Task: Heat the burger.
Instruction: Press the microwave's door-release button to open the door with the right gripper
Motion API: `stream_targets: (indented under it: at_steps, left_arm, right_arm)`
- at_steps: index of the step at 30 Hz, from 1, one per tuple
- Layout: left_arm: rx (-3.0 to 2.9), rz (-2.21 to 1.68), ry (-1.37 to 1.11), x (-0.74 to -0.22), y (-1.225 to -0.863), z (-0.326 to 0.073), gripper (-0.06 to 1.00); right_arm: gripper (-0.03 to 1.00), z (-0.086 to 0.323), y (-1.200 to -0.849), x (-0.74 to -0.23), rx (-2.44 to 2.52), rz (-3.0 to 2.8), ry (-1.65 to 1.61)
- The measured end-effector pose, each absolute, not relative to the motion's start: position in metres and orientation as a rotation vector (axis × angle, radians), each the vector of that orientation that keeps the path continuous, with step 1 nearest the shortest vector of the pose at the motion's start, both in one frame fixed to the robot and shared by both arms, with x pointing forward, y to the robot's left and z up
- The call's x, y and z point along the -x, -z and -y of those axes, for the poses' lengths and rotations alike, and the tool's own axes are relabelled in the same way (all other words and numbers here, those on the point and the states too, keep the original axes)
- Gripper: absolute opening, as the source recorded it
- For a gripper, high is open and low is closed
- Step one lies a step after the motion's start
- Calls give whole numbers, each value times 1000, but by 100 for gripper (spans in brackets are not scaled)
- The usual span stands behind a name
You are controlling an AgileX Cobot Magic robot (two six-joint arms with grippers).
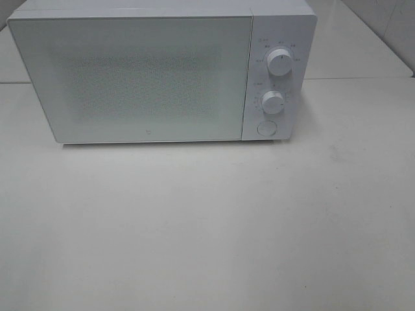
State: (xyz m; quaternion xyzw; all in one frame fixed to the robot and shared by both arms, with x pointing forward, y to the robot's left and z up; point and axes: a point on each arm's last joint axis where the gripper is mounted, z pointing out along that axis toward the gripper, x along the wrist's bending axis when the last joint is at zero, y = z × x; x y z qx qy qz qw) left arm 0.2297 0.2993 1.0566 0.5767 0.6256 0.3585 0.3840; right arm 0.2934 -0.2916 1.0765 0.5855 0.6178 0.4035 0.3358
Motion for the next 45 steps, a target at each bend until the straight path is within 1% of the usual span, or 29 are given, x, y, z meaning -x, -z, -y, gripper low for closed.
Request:
stream_targets:
  at_steps: [9,10,13,15,20,30,38,45]
  left_arm:
    - [-1470,-1595,-914,-230,-1057,-299,99]
    - [-1470,-1595,-914,-230,-1057,-299,99]
    - [-1470,-1595,-914,-230,-1057,-299,99]
    - [-1470,-1595,-914,-230,-1057,-299,99]
    - [-1470,-1595,-914,-230,-1057,-299,99]
    - [-1470,-1595,-914,-230,-1057,-299,99]
    - [-1470,-1595,-914,-230,-1057,-299,99]
    - [-1470,-1595,-914,-230,-1057,-299,99]
  right_arm:
    - [76,288,-1076,-335,-1544,-1624,-1035]
    - [76,287,-1074,-343,-1552,-1630,-1028]
    - [76,286,-1073,-348,-1557,-1635,-1022]
    - [76,285,-1068,-366,-1571,-1647,-1007]
    - [76,283,-1063,-381,-1577,-1651,-1001]
    - [76,280,-1046,-420,-1584,-1650,-994]
    - [76,278,-1036,-448,-1506,-1576,-1061]
    - [76,277,-1011,-458,-1385,-1471,-1155]
